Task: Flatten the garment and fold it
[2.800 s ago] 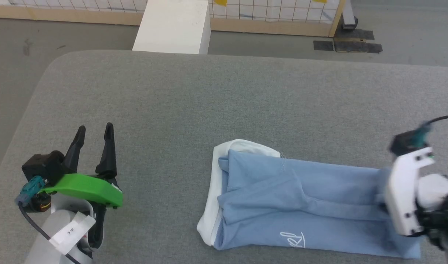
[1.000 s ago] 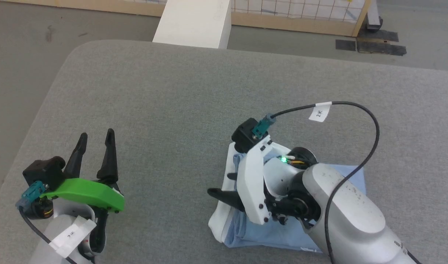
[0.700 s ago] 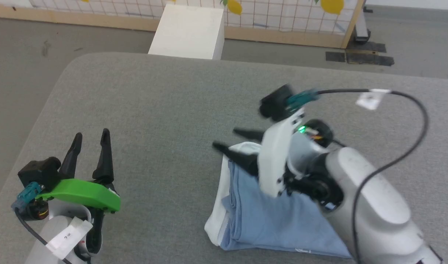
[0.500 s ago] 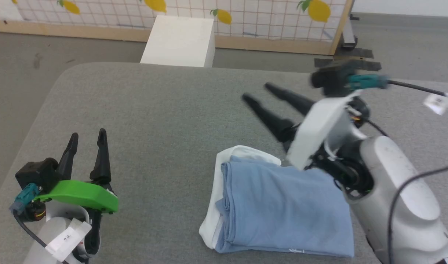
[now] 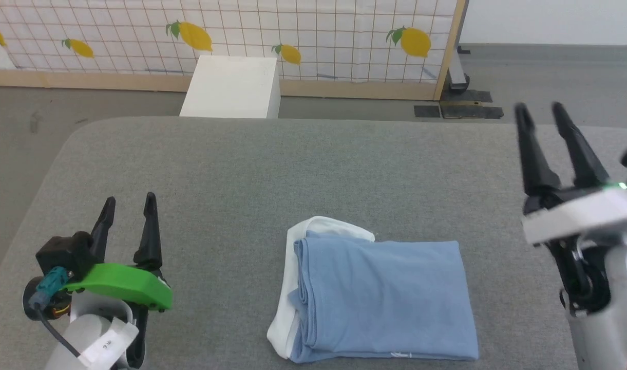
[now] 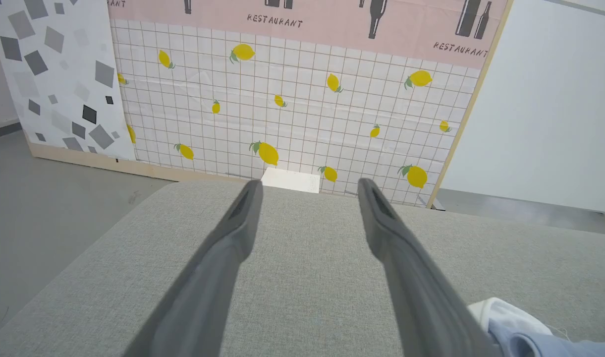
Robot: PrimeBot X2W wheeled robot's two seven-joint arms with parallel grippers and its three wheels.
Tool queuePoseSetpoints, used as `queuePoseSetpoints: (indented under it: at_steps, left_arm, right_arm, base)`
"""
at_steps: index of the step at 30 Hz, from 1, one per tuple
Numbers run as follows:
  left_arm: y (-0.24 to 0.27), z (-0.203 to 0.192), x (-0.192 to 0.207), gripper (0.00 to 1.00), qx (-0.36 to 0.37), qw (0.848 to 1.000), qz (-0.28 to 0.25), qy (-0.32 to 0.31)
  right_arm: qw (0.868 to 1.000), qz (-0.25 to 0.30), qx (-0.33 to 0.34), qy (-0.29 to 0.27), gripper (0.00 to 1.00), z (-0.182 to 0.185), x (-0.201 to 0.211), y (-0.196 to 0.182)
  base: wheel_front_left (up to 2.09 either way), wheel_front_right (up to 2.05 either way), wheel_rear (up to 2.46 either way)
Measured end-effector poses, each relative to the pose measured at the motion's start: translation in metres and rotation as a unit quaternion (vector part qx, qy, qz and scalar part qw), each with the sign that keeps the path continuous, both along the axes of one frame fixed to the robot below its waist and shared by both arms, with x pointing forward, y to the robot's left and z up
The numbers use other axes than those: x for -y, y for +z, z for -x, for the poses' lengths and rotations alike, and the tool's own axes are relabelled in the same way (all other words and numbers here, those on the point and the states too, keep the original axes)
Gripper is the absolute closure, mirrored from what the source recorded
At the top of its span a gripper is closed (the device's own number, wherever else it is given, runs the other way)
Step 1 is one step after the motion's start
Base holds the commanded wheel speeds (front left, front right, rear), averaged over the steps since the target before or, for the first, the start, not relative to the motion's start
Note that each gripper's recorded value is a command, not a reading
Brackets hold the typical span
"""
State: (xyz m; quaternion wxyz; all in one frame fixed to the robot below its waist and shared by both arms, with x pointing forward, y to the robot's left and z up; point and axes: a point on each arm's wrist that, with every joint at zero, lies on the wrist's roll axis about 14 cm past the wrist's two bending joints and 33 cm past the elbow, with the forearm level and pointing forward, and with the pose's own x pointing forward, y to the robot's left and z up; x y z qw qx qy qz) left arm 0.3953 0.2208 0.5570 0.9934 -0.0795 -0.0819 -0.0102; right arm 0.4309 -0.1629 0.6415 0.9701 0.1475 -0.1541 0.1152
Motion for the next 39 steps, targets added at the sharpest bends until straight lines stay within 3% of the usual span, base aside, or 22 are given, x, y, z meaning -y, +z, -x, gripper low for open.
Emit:
queuePoseSetpoints:
  at_steps: [11,26,39]
  left_arm:
    - [-0.008,0.001,0.009,0.00,-0.010,1.000,-0.030,-0.004]
    - [-0.030,0.010,0.008,0.00,-0.043,0.998,-0.039,-0.001]
    - [-0.043,0.011,0.009,0.00,-0.068,0.997,-0.039,-0.005]
  right_arm:
    - [0.994,0.040,-0.033,-0.094,0.00,0.029,0.046,-0.052]
    - [0.985,0.077,-0.116,-0.103,0.00,0.056,0.046,-0.109]
    - [0.978,0.092,-0.153,-0.109,0.00,0.057,0.047,-0.128]
  base:
    - [0.00,0.00,0.00]
    - [0.00,0.00,0.00]
    - [0.00,0.00,0.00]
